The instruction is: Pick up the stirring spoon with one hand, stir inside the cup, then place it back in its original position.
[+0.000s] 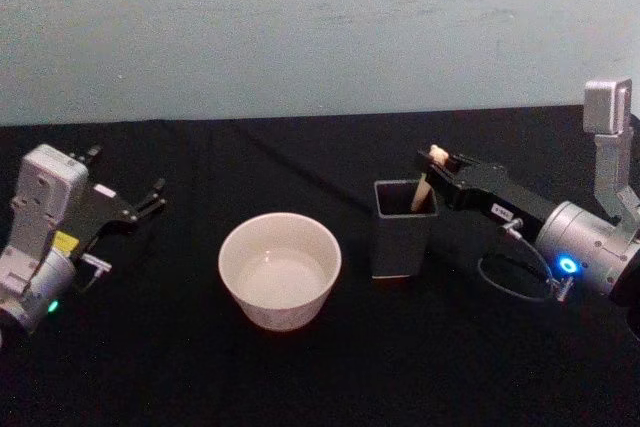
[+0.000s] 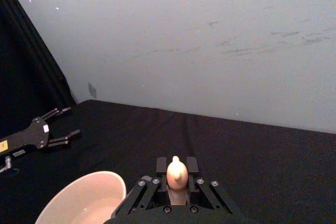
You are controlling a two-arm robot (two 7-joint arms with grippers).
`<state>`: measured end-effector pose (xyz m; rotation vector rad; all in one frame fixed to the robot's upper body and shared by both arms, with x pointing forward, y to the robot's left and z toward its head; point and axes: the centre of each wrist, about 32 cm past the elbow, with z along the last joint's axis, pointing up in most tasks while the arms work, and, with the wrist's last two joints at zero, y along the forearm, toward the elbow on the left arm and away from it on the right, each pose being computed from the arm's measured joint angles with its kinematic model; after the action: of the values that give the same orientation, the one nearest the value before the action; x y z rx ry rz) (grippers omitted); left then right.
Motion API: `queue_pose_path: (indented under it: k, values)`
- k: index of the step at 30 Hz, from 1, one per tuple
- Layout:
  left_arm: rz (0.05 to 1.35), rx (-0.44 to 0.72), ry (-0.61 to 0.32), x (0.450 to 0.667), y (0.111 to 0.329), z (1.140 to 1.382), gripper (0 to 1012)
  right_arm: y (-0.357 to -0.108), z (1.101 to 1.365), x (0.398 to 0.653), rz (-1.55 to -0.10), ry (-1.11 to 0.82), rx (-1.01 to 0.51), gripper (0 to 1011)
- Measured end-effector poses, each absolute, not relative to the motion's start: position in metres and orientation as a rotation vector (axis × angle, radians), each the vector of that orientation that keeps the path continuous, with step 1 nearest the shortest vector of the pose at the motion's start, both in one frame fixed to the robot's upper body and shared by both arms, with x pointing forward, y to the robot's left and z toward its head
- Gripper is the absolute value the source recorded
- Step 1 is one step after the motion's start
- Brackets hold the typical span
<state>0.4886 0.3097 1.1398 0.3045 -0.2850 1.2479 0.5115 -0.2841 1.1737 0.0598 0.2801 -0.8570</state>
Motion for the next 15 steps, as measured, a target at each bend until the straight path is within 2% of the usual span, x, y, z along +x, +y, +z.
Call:
queue_pose_path:
  k: [15]
  values:
    - [1.248, 0.304, -0.285, 0.4886, 0.3097, 1.1398, 1001, -0.2833, 1.1715, 0.5128, -0.867, 0.284, 0.050, 213]
